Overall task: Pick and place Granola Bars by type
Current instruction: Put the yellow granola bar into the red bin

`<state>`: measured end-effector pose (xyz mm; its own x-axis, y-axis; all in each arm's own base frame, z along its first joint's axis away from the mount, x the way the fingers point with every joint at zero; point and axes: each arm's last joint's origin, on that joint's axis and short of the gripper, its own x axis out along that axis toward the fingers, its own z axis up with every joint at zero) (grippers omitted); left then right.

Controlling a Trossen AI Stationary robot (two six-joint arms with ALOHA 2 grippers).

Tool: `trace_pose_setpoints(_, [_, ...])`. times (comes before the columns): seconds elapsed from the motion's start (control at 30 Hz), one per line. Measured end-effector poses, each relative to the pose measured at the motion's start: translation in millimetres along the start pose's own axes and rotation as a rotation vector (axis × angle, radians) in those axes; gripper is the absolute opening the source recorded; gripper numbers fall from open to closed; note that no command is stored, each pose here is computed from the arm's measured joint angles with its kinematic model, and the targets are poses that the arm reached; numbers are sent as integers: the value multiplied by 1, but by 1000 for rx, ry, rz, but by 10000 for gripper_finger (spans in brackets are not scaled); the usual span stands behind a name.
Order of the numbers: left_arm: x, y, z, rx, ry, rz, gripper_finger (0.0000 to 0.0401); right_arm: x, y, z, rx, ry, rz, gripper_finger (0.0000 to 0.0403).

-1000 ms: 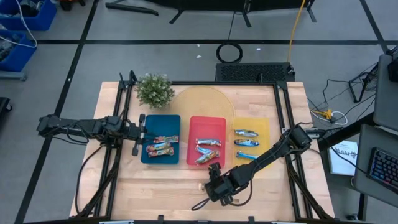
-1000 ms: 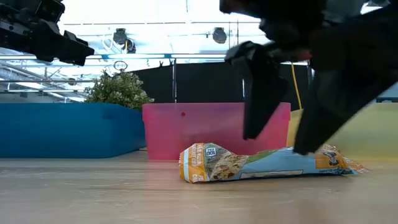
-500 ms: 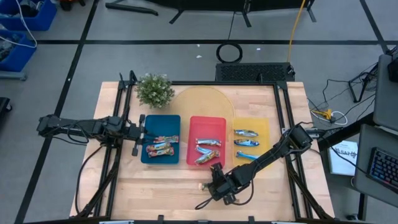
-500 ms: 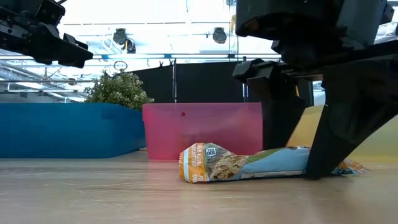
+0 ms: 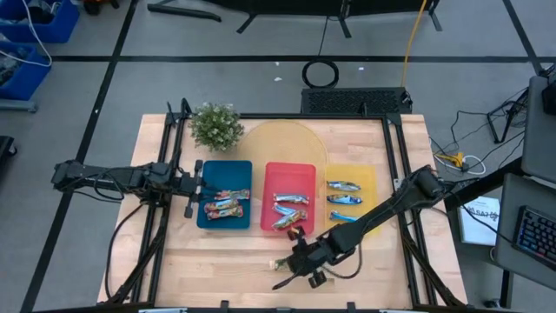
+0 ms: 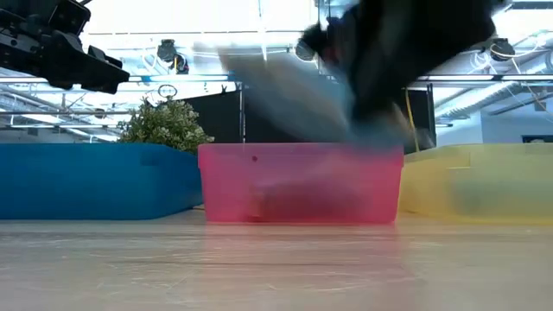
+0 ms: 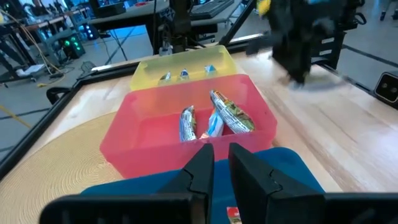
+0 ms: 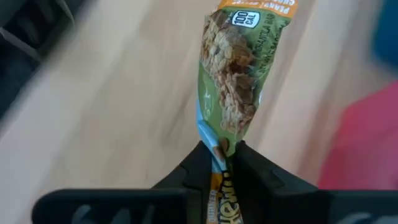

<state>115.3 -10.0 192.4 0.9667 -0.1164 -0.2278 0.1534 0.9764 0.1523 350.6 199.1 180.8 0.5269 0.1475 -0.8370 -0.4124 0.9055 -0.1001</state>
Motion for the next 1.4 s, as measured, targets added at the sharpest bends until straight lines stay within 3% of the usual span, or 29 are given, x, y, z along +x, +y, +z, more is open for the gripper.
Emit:
trace_pose_setpoints(0.13, [0, 0, 0, 15, -4, 0, 58, -45, -20, 21, 46, -186, -120, 45])
trace_pose_setpoints(0.23, [0, 0, 1, 15, -15, 3, 58, -84, -55, 28, 197, -290, -252, 41])
trace_pose_setpoints(0.33, [0, 0, 1, 16, -16, 2, 58, -110, -95, 22, 361, -309, -324, 36])
trace_pose_setpoints(0.4, [0, 0, 1, 15, -15, 3, 58, -115, -118, 12, 378, -252, -300, 34])
trace_pose_setpoints(0.63, [0, 0, 1, 12, -8, 1, 58, -80, -171, -35, 354, 143, -273, 32])
trace_pose_setpoints(0.83, [0, 0, 1, 14, -7, 1, 58, -37, -186, -53, 241, 318, -210, 31])
trace_pose_setpoints(1.03, [0, 0, 1, 14, -8, 1, 58, -13, -207, -68, 268, 368, -217, 31])
trace_pose_setpoints(1.4, [0, 0, -1, 5, 8, -2, 58, -11, -220, -70, 339, 302, -178, 38])
